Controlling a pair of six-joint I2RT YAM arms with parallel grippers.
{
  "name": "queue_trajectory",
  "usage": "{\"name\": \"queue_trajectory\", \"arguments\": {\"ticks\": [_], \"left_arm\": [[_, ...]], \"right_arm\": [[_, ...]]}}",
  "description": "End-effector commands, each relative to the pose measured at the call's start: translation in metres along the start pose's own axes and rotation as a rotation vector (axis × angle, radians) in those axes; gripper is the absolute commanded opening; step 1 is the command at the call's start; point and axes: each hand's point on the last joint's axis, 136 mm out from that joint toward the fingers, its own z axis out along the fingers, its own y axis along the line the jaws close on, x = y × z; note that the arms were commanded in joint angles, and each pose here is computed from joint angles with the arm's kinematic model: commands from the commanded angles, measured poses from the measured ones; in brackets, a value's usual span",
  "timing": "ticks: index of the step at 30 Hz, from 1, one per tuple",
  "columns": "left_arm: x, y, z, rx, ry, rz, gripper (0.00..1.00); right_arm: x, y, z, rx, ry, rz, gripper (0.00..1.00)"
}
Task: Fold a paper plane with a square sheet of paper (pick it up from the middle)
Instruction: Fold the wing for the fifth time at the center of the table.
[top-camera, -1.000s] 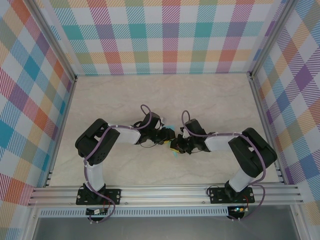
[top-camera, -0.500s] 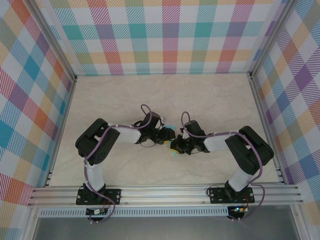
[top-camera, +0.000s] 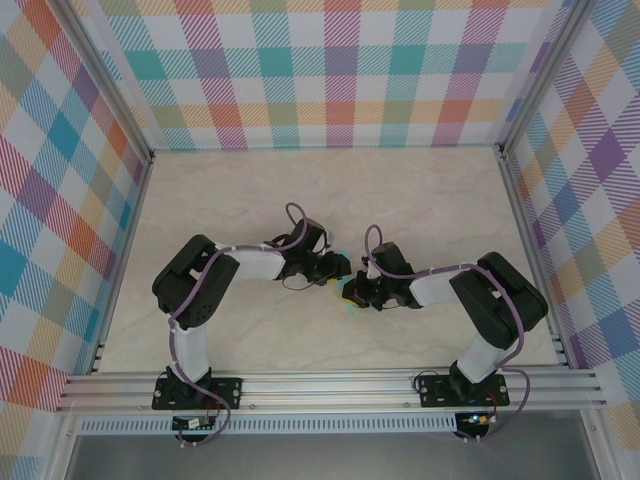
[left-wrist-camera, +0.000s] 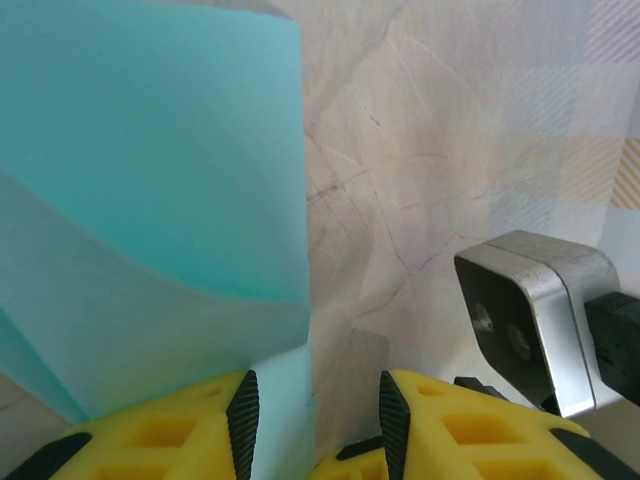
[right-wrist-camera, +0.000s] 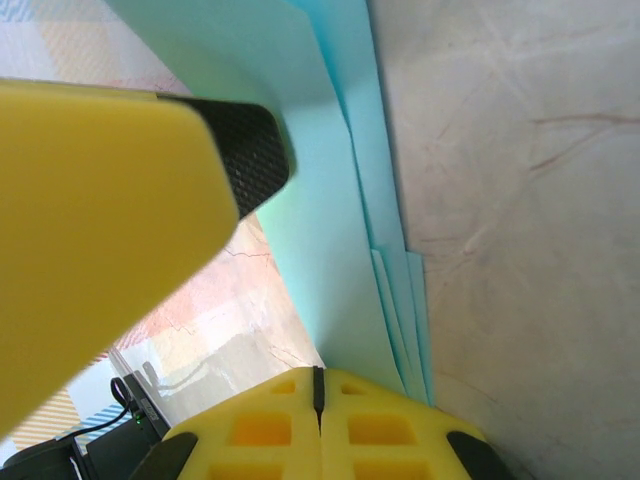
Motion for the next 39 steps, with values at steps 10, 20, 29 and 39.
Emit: {"name": "queue_trajectory", "arguments": {"ticks": [10, 20, 29, 39], "left_arm": [[-0.038, 0.024, 0.000, -0.050, -0.037, 0.014, 0.40], [-0.054, 0.031, -0.005, -0.024, -0.031, 0.013, 0.40], [-0.071, 0.037, -0.006, -0.023, -0.018, 0.031, 0.40], [-0.092, 0.049, -0.010, -0.036, -0.012, 0.039, 0.41]], "right_arm": [[0.030, -0.071, -0.002, 0.218, 0.058, 0.132, 0.04], [0.033, -0.076, -0.008, 0.236, 0.058, 0.134, 0.04], [0.036, -0.080, -0.009, 0.245, 0.066, 0.136, 0.03], [0.035, -0.077, -0.011, 0.228, 0.073, 0.128, 0.03]]}}
